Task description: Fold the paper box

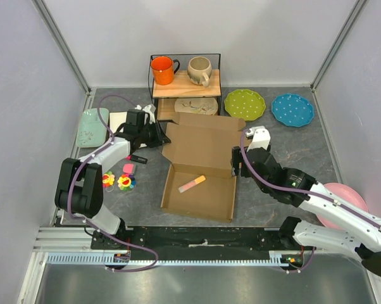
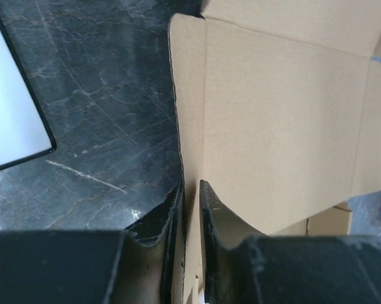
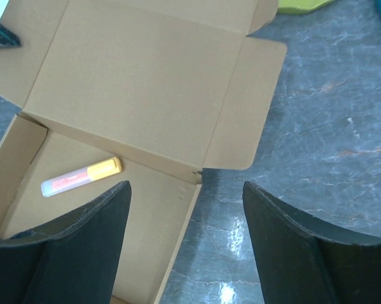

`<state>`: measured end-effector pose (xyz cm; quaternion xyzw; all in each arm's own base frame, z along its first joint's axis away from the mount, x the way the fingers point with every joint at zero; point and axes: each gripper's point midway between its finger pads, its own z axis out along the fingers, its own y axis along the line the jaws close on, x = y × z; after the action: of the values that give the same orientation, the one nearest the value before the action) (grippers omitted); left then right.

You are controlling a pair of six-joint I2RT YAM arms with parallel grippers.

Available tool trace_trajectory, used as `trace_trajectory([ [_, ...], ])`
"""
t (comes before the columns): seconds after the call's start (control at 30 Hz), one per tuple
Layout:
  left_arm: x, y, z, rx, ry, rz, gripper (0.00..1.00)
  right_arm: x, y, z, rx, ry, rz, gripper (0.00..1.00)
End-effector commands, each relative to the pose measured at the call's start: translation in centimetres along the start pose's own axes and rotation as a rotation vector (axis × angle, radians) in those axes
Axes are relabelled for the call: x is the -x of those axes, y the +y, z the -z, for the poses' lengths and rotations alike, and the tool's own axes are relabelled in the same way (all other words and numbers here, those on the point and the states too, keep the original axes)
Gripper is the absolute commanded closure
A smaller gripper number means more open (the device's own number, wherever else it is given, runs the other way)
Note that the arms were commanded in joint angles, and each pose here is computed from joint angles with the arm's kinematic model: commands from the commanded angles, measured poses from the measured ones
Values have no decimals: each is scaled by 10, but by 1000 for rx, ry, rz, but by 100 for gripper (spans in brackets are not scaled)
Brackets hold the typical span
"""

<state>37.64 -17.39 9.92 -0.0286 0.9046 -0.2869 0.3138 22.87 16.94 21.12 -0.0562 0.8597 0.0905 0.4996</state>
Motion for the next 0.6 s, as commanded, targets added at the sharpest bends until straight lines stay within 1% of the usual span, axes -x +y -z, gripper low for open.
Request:
trace_trajectory([
  [0.0, 9, -29, 19, -132, -70, -91, 81, 32, -13, 6, -77, -71, 22, 21],
  [0.03, 10, -35, 25, -144, -91, -104, 85, 34, -19, 4, -109, -72, 18, 20],
  [0.07, 1, -31, 27, -141, -92, -106, 87, 35, -26, 1, -149, -72, 16, 19],
  [0.13, 2, -34, 32, -144, -162, -135, 95, 31, -44, -11, -221, -45, -2, 18],
  [0.17, 3, -39, 43, -172, -240, -160, 97, 30, -48, -17, -228, -35, -13, 17],
  [0.2, 2, -41, 48, -180, -283, -169, 98, 21, -45, -25, -188, 6, -18, 16],
  [0.23, 1, -44, 52, -174, -335, -176, 98, 21, -54, -31, -201, 14, -42, 16],
  [0.27, 0, -48, 60, -206, -416, -196, 98, 19, -55, -38, -190, 11, -55, 15],
  [0.3, -1, -48, 62, -188, -452, -201, 98, 16, -55, -44, -182, 21, -58, 15],
  [0.37, -7, -44, 66, -176, -490, -222, 98, 15, -57, -53, -186, 18, -67, 14],
  [0.43, -3, -47, 72, -174, -542, -252, 98, 11, -59, -63, -202, 29, -66, 14],
  [0.47, -5, -45, 73, -170, -553, -262, 98, 11, -60, -66, -212, 17, -71, 14],
  [0.5, 1, -53, 82, -188, -604, -276, 98, 10, -61, -68, -219, 8, -76, 14],
  [0.57, 0, -52, 87, -189, -638, -302, 98, 7, -62, -73, -218, -27, -88, 15],
])
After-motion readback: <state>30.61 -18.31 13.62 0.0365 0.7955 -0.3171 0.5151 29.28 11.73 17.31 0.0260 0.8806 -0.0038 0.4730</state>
